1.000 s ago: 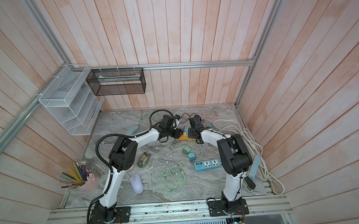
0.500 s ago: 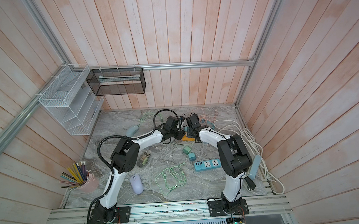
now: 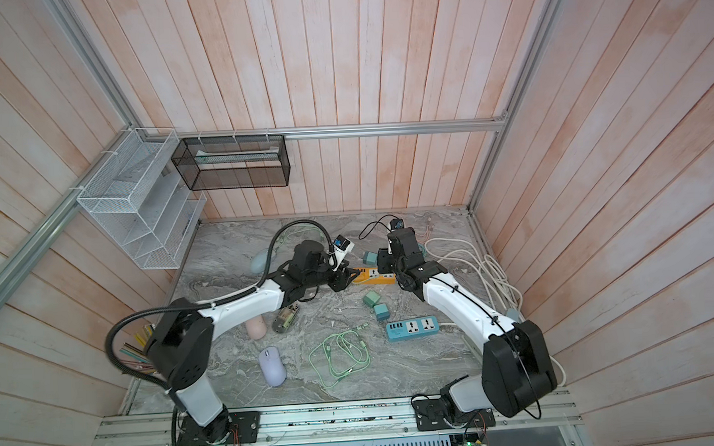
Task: Unplug the wireless mouse
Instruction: Remove the plug from the socket, then remove the power cord from the plug.
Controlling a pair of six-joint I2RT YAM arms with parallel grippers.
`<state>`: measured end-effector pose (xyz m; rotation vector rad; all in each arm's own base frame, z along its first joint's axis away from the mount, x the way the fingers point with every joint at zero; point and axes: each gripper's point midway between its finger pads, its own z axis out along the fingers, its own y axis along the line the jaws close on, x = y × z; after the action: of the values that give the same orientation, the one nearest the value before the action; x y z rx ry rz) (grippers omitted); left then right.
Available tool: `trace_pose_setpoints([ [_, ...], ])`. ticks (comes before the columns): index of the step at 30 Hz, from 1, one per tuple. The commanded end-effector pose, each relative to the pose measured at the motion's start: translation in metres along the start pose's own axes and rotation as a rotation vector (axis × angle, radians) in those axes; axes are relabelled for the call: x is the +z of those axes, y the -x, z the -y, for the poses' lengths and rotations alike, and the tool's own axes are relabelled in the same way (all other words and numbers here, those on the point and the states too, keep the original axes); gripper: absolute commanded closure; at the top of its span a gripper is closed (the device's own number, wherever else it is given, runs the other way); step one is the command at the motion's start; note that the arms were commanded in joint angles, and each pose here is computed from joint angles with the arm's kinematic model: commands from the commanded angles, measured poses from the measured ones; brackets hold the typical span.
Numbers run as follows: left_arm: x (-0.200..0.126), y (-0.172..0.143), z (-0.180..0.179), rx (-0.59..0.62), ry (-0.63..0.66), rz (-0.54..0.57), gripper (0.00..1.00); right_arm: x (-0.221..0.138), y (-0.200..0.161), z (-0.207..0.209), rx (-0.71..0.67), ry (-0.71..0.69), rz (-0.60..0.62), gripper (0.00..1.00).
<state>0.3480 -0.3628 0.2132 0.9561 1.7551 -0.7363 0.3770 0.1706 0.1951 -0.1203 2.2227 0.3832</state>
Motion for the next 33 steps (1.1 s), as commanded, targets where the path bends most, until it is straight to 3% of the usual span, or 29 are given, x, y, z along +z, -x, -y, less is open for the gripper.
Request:
trace_pose_setpoints([
  [1, -0.038, 0.031, 0.045, 0.242, -0.137, 0.229, 0.45, -0.018, -0.025, -0.051, -0.021, 0.310, -0.077, 0.84],
  [6, -0.058, -0.005, 0.059, 0.387, -0.071, 0.160, 0.44, -0.048, -0.042, -0.094, -0.021, 0.521, -0.108, 0.84],
  [13, -0.056, -0.018, 0.068, 0.425, -0.020, 0.082, 0.40, -0.072, -0.055, -0.132, -0.043, 0.684, -0.141, 0.84],
  [24, -0.049, -0.012, 0.060, 0.404, 0.046, 0.057, 0.41, -0.080, -0.064, -0.146, -0.027, 0.768, -0.188, 0.84],
  [29, -0.053, -0.002, 0.063, 0.397, 0.036, 0.073, 0.47, -0.075, -0.069, -0.142, -0.027, 0.745, -0.203, 0.84],
  [32, -0.056, 0.002, 0.066, 0.400, 0.019, 0.088, 0.62, -0.074, -0.070, -0.142, -0.025, 0.743, -0.206, 0.82],
  [33, -0.056, 0.001, 0.067, 0.401, 0.015, 0.088, 0.71, -0.074, -0.069, -0.142, -0.027, 0.743, -0.205, 0.77],
])
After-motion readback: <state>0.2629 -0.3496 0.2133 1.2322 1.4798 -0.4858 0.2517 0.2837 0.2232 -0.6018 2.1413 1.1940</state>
